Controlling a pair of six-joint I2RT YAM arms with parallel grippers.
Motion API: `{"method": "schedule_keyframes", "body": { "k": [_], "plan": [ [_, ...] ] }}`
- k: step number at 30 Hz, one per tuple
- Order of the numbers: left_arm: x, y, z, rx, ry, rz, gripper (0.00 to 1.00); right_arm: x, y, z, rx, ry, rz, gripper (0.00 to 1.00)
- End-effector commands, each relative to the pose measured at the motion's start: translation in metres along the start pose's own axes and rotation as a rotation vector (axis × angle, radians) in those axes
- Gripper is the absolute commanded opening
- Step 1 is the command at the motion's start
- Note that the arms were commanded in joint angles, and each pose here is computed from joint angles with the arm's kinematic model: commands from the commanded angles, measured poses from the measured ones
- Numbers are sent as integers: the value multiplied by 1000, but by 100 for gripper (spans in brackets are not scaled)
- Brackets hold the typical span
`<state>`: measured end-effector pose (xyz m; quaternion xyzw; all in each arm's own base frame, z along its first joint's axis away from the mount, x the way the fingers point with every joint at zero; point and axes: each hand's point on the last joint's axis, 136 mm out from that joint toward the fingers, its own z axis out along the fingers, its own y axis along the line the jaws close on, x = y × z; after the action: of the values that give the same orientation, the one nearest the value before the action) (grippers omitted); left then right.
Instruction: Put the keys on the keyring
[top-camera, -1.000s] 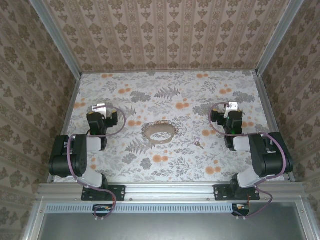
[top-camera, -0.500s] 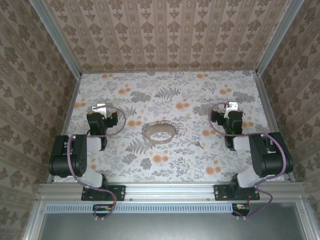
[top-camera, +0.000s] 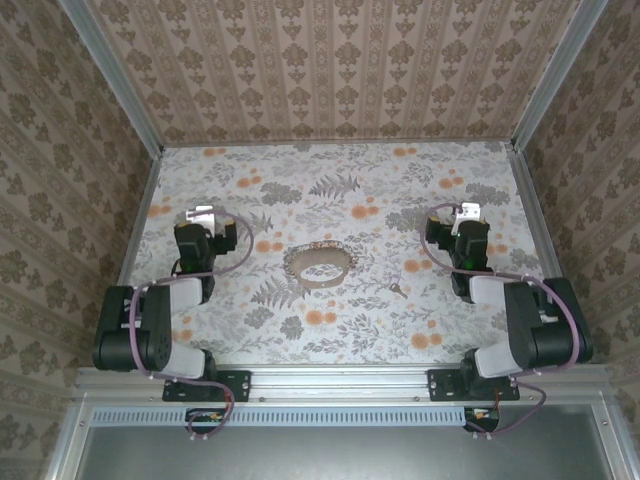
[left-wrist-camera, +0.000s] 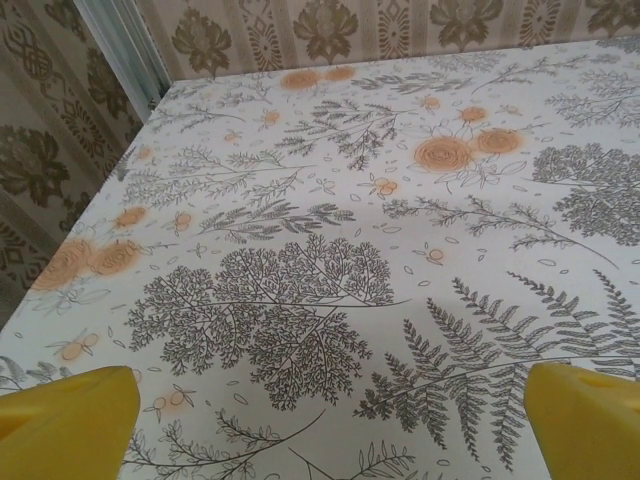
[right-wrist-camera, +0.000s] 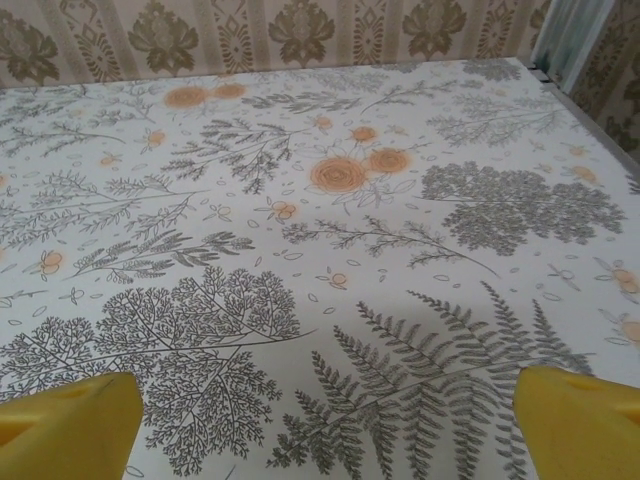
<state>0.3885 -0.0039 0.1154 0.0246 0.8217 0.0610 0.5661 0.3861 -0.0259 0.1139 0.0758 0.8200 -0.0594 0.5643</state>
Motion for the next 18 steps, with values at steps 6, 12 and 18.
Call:
{"method": "schedule_keyframes", "body": {
  "k": [6,12,18],
  "plan": [
    [-41,-14,-16,42,77,-61,100,-54,10,-25,-50,80,168,93],
    [-58,-60,-42,176,105,-101,100,-38,69,-39,-311,315,297,83],
    [-54,-109,-71,317,169,-42,99,-5,129,-59,-464,540,235,74]
  ]
}}
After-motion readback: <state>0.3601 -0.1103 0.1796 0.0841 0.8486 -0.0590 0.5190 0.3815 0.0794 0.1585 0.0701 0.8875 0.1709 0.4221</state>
